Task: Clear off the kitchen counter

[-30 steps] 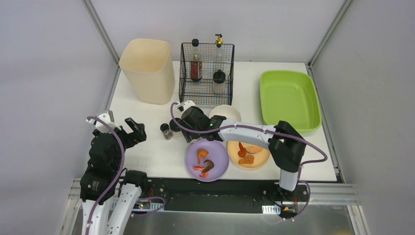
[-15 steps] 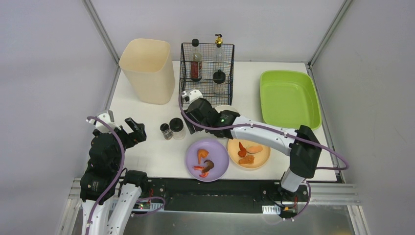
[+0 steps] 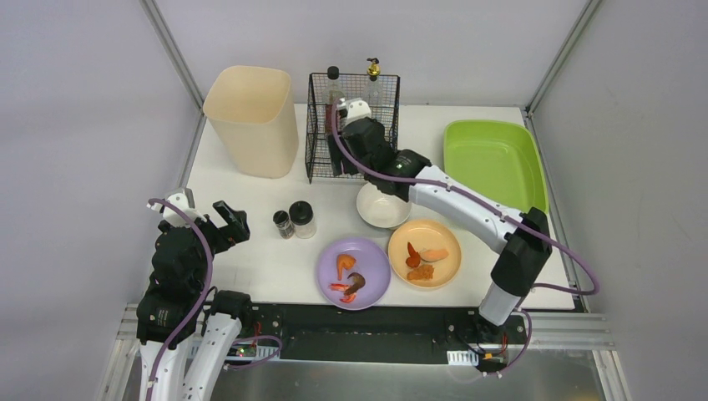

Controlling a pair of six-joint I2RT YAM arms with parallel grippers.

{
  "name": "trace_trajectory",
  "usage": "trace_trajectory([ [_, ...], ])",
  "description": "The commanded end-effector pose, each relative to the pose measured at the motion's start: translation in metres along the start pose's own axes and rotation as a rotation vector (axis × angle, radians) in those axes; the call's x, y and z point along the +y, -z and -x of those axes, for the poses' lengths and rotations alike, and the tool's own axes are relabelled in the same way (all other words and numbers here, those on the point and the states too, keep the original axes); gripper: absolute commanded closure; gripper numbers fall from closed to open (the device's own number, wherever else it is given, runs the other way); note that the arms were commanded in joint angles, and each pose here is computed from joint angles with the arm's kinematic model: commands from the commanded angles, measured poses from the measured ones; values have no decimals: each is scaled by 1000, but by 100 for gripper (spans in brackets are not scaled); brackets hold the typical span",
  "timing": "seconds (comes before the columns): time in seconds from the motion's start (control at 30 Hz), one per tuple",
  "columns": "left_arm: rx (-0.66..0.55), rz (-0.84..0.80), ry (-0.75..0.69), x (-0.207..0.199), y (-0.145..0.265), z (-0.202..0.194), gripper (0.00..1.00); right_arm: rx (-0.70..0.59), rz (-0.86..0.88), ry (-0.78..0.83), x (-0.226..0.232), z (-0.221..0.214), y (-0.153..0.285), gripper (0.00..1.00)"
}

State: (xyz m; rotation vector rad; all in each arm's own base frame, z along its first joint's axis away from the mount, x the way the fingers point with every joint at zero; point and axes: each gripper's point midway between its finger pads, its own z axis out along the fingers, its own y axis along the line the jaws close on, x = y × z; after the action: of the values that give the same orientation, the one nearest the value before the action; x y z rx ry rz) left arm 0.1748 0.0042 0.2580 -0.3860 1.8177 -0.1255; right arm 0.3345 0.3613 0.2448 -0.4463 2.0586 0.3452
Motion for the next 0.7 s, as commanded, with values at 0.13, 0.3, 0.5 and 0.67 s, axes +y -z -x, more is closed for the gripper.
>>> trace_trajectory([
  [0.13, -9, -11, -10, -3, -4, 4, 1, -264, -100, -106, -30, 101, -14, 58],
  [0.3, -8, -12, -12, -3, -4, 3, 1, -340, -151, -158, -44, 123, -30, 58],
  [0.5, -4, -14, -13, -4, -5, 3, 1, -355, -176, -169, -53, 135, -60, 58],
  [0.67, -1, -19, -13, -5, -5, 3, 1, -376, -173, -181, -56, 149, -74, 58],
])
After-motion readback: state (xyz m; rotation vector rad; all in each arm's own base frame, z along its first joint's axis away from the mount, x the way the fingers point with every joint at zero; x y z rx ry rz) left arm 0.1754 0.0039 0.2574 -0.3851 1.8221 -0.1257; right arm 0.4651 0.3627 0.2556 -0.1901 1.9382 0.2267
